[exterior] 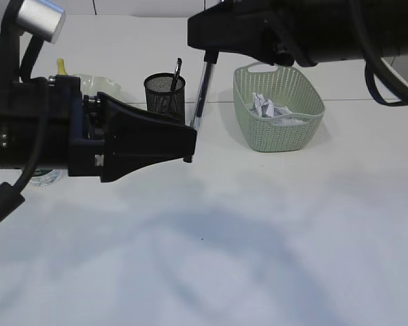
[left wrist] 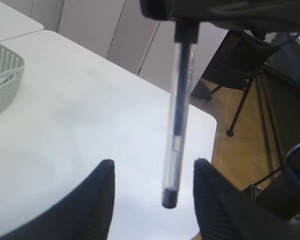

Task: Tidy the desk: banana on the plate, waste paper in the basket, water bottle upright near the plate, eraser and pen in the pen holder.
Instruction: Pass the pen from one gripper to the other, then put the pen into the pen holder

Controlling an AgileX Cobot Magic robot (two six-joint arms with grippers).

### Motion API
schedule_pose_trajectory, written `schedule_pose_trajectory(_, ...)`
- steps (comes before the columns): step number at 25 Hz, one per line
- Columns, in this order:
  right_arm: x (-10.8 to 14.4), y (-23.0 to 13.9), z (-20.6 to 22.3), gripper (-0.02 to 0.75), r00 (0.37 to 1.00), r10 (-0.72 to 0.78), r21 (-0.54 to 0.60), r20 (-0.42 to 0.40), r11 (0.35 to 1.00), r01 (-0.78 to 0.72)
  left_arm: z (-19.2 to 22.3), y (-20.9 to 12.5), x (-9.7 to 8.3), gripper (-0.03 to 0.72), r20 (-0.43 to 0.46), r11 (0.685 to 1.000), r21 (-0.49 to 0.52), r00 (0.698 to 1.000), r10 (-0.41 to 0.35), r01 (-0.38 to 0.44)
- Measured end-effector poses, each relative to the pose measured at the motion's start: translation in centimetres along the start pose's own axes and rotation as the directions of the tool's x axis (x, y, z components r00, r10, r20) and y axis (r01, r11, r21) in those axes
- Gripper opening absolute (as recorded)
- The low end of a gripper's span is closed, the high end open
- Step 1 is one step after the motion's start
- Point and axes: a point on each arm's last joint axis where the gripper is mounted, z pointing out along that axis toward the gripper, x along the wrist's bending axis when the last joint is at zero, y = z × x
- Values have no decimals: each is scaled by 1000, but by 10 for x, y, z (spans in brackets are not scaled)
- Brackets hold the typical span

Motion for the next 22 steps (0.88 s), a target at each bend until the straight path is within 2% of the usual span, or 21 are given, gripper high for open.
schedule_pose_trajectory(4, -5, 4, 0, 54, 998, -19, -42, 58, 999, 22, 0, 0, 2, 412, -23, 1000, 3, 1000, 0, 0)
schedule_pose_trajectory(8, -14, 8, 2, 53, 988, -59, -82, 141, 994, 71, 0, -1, 7, 471, -81, 1000, 9, 997, 0, 0)
schedule_pose_trajectory(12, -31, 7, 16, 53, 970, -59, -91, 236, 992, 82, -1, -1, 10, 491, -112, 1000, 13, 994, 1, 1)
schedule_pose_trajectory(22, -74, 28, 103, 53, 950, -149, -44, 276, 985, 167, -1, -1, 11, 496, -116, 1000, 13, 993, 1, 1)
